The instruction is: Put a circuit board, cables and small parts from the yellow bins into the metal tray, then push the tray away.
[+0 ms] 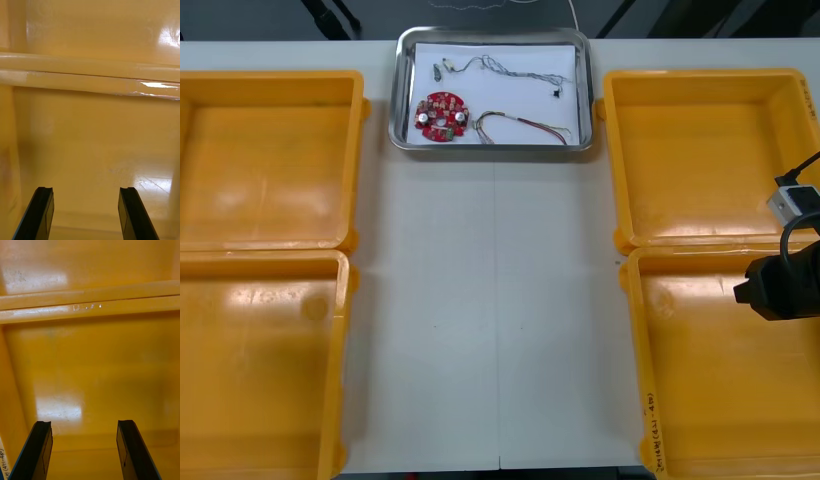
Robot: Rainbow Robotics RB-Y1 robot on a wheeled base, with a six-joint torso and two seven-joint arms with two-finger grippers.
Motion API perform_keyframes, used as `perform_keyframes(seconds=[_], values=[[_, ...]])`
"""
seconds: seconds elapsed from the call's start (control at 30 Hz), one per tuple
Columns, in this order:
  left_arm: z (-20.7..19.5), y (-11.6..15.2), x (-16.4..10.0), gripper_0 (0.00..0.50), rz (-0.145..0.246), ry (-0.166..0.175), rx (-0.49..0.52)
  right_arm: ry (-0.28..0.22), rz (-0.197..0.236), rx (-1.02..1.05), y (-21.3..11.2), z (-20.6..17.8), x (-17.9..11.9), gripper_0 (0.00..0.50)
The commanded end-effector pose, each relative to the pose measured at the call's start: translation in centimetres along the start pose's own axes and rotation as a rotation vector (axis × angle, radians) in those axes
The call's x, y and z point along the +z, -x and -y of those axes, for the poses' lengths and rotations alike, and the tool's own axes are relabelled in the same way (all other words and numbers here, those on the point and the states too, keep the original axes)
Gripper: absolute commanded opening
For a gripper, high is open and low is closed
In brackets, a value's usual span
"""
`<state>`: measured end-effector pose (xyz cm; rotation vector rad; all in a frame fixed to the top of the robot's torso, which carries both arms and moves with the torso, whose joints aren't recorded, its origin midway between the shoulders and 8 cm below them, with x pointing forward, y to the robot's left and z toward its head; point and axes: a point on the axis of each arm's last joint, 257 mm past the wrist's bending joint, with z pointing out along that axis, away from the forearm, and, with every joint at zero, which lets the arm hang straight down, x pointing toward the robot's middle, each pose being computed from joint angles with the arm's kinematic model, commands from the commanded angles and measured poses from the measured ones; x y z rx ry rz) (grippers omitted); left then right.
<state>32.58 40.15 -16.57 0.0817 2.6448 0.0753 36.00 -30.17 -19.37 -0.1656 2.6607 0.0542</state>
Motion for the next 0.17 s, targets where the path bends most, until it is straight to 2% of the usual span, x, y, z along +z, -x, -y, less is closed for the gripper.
perform_keyframes(seconds=[0.03,0.17], values=[[0.29,-1.31,0.43,0.5,-0.028,0.002,-0.076,-0.023,0.023,0.051,0.21,0.79,-0.89,0.5],[0.29,-1.31,0.43,0.5,-0.028,0.002,-0.076,-0.023,0.023,0.051,0.21,0.79,-0.89,0.5]])
